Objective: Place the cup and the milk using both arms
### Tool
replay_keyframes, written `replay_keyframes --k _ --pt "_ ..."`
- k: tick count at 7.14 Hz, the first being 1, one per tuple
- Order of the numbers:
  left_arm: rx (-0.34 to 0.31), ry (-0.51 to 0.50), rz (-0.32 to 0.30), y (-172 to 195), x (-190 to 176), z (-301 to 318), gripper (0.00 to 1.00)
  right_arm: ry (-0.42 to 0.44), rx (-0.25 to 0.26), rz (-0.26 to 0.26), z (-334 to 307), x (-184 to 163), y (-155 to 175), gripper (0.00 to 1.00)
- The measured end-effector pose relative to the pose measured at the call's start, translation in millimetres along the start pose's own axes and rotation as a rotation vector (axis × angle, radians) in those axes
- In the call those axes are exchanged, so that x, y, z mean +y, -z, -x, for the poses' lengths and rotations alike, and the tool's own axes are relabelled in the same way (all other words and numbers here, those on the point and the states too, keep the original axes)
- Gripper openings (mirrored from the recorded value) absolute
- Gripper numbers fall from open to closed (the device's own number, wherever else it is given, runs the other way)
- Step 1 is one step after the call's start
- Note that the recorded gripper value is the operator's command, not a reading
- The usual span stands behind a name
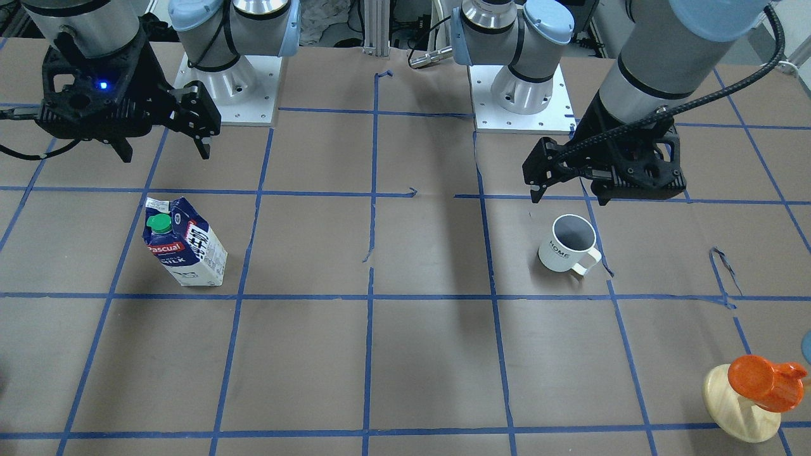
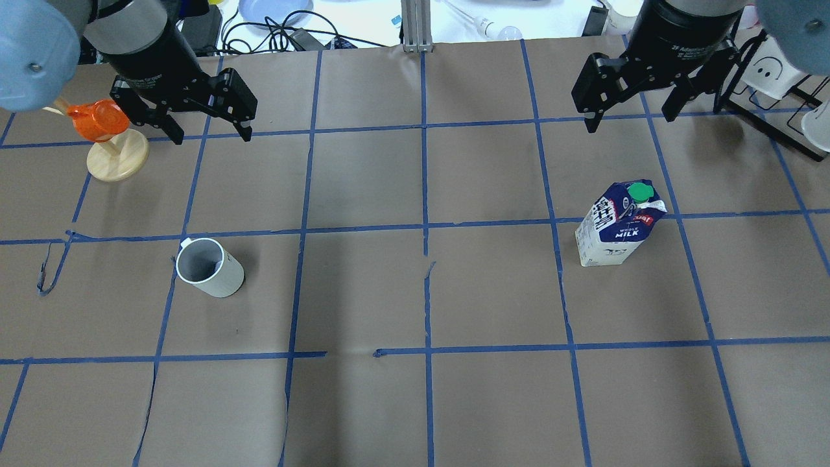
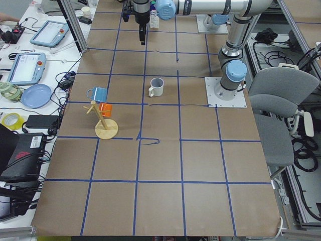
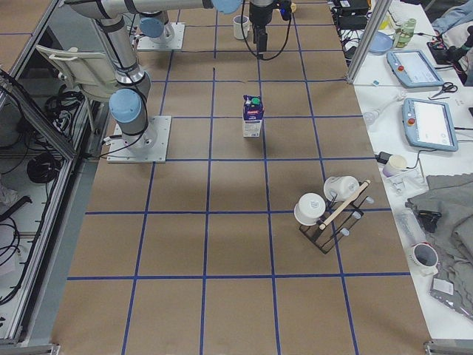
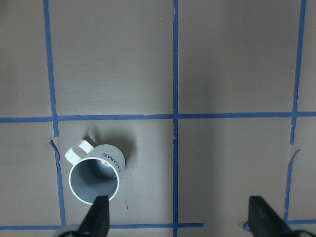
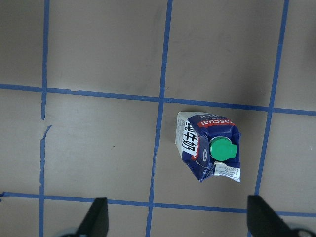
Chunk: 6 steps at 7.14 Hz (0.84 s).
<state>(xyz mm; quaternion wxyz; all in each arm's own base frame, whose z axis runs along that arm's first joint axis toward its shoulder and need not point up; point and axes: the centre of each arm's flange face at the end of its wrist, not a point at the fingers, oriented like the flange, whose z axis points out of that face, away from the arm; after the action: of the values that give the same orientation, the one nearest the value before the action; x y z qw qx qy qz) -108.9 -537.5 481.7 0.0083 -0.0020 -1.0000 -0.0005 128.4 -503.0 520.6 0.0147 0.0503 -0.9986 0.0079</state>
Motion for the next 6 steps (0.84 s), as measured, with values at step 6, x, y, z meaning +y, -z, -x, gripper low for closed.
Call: replay_keyframes --k 6 --pt "-0.006 0.008 0.003 -0.6 0.6 5.0 1.0 0.002 0.001 -0.001 0.5 0.5 0.3 1.0"
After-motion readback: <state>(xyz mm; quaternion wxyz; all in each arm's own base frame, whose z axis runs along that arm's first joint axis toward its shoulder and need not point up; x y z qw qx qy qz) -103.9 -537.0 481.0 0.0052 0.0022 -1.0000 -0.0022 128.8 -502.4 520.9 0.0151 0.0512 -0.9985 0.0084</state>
